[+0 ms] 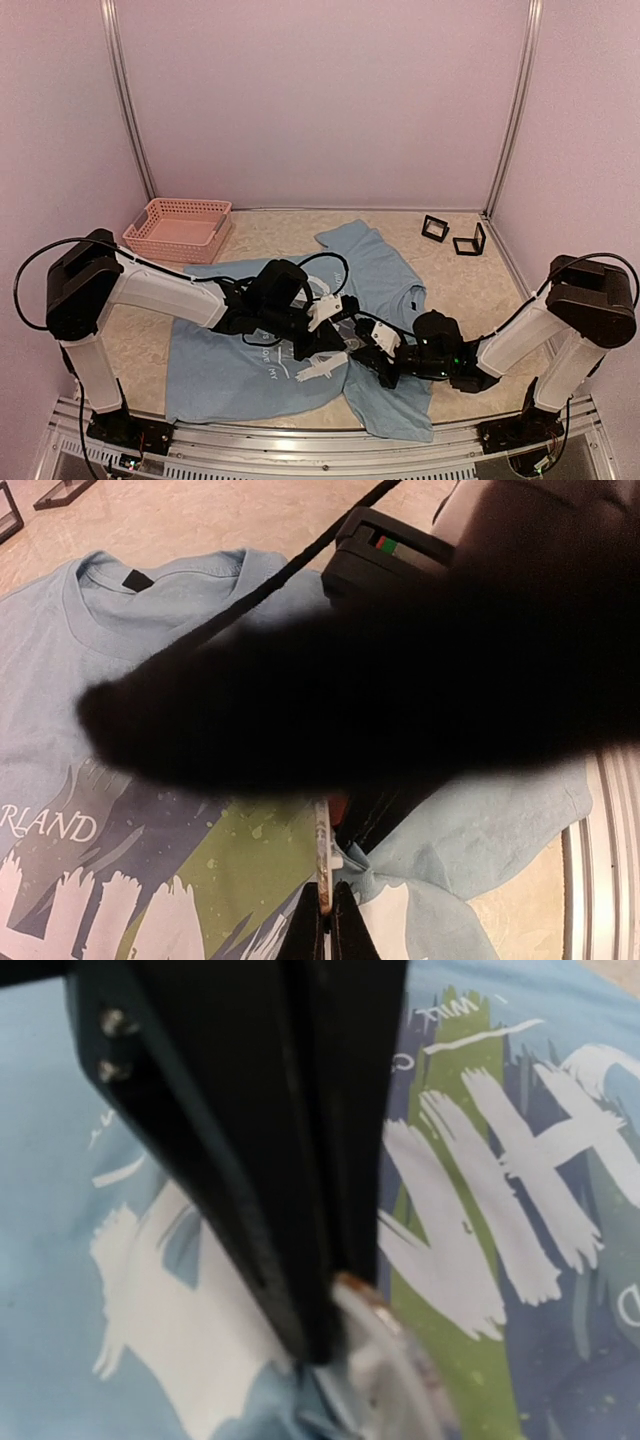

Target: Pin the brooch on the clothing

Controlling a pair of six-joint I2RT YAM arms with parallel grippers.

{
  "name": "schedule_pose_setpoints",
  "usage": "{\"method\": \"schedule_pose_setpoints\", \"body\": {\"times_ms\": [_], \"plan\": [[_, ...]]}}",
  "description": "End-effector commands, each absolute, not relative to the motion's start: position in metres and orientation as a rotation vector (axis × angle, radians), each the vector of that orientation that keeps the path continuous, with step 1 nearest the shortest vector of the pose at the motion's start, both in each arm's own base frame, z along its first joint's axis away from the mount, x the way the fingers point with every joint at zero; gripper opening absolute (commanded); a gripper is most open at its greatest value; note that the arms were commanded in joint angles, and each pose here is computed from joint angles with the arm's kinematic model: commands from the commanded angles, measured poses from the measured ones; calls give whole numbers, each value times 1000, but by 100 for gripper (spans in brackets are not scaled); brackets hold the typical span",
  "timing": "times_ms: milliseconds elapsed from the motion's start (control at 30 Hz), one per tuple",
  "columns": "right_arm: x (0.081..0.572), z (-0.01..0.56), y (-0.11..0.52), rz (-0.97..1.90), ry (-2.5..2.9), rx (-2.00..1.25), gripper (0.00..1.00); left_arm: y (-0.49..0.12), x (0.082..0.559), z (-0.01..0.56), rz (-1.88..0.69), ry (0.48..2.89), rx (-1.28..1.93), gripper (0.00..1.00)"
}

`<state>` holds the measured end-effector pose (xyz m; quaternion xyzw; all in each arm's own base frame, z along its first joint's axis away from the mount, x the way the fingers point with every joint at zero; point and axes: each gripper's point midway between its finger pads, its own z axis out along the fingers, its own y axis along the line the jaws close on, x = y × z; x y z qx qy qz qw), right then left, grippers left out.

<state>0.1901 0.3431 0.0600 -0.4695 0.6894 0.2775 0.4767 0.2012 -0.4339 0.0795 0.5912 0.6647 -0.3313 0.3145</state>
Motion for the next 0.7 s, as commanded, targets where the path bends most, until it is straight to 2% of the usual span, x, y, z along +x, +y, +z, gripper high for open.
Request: {"method": "schedule_pose_setpoints", "body": {"times_ms": [0, 333, 633, 667], "plan": [[203, 61, 339, 648, 1739, -1101, 0, -431, 182, 94, -932, 1690, 1624, 0], [213, 58, 330, 673, 1801, -1064, 0, -431, 173, 98, -967, 1668, 1659, 0], [204, 56, 330, 698, 1761, -1175, 0, -431, 173, 100, -951, 1662, 1663, 0], [200, 63, 330, 714, 1725, -1191, 10, -431, 173, 99, -946, 1665, 1661, 0]]}}
